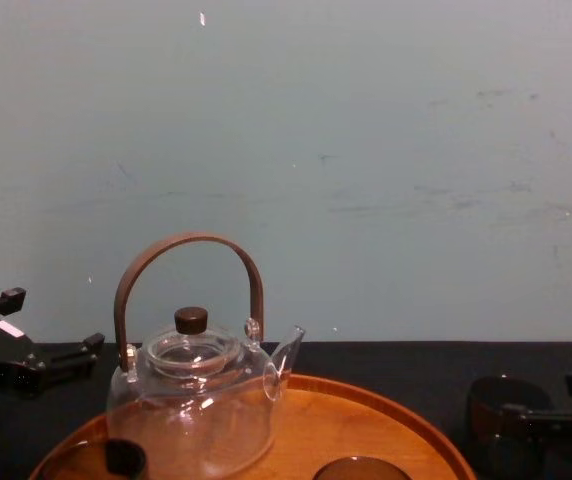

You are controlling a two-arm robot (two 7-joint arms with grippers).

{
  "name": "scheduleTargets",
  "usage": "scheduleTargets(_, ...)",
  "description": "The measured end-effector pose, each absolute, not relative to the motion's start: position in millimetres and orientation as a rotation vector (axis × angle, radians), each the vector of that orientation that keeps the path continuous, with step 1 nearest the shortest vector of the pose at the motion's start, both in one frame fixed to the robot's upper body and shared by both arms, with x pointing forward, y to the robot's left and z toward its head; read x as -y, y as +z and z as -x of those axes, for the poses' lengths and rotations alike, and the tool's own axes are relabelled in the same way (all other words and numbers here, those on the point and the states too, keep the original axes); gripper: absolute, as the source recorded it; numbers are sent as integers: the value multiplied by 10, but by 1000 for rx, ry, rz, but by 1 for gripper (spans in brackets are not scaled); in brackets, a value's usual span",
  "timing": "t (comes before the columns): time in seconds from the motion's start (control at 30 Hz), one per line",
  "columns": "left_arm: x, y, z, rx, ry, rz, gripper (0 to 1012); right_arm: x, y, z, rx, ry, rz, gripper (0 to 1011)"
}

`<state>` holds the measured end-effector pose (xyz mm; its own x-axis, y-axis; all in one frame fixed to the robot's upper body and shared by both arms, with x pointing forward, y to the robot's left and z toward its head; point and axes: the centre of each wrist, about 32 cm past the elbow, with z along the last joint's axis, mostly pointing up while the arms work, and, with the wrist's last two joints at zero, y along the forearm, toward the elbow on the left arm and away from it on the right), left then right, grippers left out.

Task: Pick up the glass from the table and place it on the tray.

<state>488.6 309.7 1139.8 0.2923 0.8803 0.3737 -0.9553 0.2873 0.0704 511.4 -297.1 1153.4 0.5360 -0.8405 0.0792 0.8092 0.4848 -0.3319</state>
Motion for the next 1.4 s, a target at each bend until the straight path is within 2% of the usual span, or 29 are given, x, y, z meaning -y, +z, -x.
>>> scheduleTargets(0.9, -3097, 11398, -4886, 285, 1248, -304, 1001, 2864, 11455, -5387, -118, -970, 352, 1002)
scheduleTargets(1.4, -3097, 11398, -4886, 285, 1248, -304, 1001, 2834, 11435, -5413, -107, -963, 368, 1002)
